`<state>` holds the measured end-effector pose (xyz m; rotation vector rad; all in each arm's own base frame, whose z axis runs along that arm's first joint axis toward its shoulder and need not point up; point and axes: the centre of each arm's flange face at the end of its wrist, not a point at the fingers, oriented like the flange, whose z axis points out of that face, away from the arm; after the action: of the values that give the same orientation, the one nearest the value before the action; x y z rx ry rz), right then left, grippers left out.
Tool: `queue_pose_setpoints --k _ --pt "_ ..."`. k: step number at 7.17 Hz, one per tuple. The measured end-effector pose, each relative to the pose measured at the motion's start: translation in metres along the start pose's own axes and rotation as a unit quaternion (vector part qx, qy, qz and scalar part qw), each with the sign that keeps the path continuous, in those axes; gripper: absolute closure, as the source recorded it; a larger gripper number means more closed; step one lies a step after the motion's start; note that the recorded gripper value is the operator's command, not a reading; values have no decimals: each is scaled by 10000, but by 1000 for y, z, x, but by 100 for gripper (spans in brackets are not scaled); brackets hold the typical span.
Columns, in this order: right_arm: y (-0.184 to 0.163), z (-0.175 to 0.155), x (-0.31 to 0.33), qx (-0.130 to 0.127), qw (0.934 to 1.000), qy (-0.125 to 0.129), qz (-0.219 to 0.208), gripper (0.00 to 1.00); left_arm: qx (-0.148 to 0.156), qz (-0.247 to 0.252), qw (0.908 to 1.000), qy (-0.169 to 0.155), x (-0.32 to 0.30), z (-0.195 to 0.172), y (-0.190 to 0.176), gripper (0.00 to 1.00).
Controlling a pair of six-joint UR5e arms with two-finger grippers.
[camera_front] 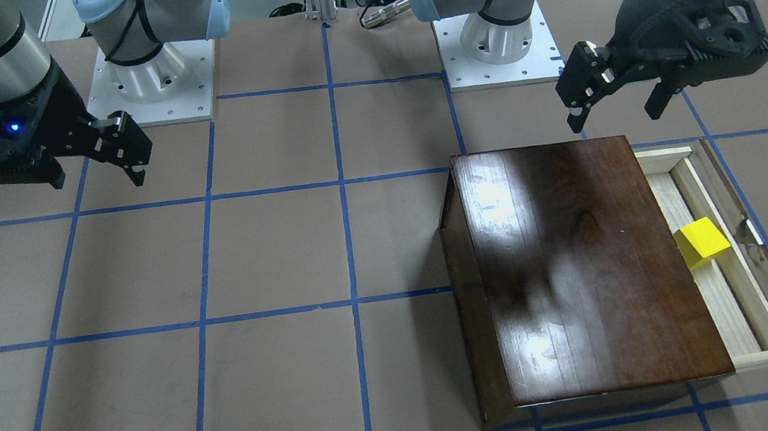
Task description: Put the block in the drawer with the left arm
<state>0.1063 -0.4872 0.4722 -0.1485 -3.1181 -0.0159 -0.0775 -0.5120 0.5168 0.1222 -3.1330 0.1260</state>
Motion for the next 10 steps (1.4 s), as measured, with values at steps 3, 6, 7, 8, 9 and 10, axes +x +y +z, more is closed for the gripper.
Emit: queue_pose_setpoints --k 3,6,7,8,9,10 --pt "0 0 0 0 10000 0 0 0 -484 180 9985 -205 38 9 5 0" --pt "0 0 0 0 10000 3 0 0 -788 216 9964 -219 43 8 17 0" --pt "0 0 0 0 10000 4 0 0 -793 46 9966 -234 43 7 22 0" --pt "0 0 0 0 10000 2 0 0 -793 -237 9962 -254 42 7 23 0" --pt "0 0 0 0 10000 1 0 0 -800 -350 9959 -253 43 9 22 0" --pt "0 0 0 0 10000 0 0 0 -787 -344 9960 -235 42 10 21 0"
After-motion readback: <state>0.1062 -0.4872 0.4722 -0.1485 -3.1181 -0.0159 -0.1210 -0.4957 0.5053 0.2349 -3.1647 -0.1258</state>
